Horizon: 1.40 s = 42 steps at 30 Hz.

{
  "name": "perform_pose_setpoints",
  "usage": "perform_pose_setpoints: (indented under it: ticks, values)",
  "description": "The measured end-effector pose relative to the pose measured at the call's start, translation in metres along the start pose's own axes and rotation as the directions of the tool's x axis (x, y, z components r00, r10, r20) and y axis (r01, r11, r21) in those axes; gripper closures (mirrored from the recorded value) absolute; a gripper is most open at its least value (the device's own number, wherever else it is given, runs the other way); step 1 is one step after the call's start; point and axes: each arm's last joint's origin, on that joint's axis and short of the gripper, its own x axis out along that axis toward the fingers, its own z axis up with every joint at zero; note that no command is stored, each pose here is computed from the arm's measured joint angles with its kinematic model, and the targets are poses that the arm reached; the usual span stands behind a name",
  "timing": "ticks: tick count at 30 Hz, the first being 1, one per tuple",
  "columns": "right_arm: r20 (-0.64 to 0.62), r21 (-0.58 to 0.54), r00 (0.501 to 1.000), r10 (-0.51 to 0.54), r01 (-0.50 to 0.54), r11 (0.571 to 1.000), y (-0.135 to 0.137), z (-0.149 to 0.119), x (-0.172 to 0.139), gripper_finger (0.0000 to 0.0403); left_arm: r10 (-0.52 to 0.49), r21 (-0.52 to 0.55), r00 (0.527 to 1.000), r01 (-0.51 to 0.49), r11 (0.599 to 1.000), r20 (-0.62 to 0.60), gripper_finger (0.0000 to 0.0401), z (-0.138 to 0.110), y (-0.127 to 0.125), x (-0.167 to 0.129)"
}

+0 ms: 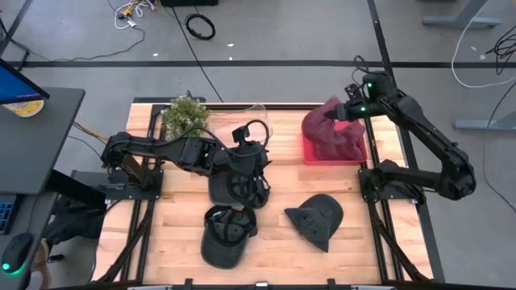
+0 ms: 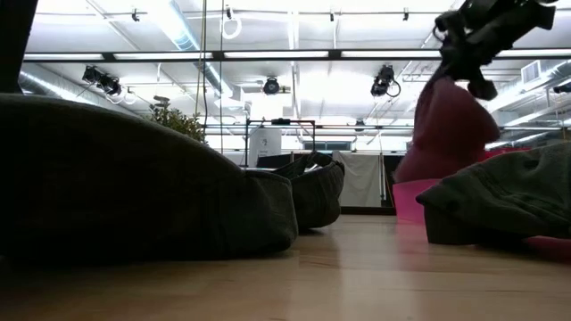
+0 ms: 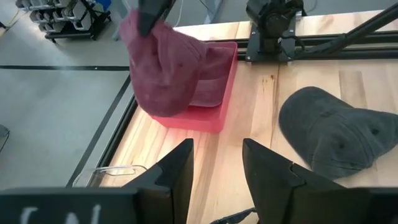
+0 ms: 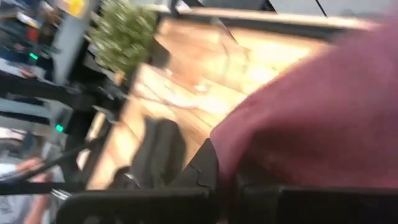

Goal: Pick & Place hat
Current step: Put the red cap into the red bin

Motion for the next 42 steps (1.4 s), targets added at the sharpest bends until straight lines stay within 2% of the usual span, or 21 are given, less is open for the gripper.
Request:
perform_pose_setpoints:
  ticks: [6,14,21,32,42]
  values:
    - [-0.036,0.027,0.998,-0.059,0.06,0.998,-0.007,-0.003,-0.001,0.0403,0.0,-0.023,1.0,0.0,1.0,0.003,0.0261,0.0,-0.002,-0.001]
    - [0.014,0.115,0.998,-0.055,0.053,0.992,0.002,-0.015,-0.019,0.0403,0.018,-0.015,1.0,-0.018,1.0,0.01,0.0261,0.0,-0.006,-0.004]
    - [0.032,0.153,0.993,-0.118,0.112,0.982,0.003,-0.023,-0.027,0.0403,0.045,-0.016,0.999,-0.045,0.999,0.013,0.0261,0.0,-0.005,-0.004]
    - [0.018,0.175,0.988,-0.152,0.147,0.974,0.002,-0.017,-0.015,0.0403,0.045,-0.015,0.999,-0.044,0.999,0.016,0.0261,0.0,-0.005,-0.004]
    - [-0.011,0.17,0.974,-0.226,0.224,0.96,0.002,-0.017,0.004,0.0403,0.043,-0.015,0.999,-0.043,0.999,0.017,0.0261,0.0,-0.005,-0.004]
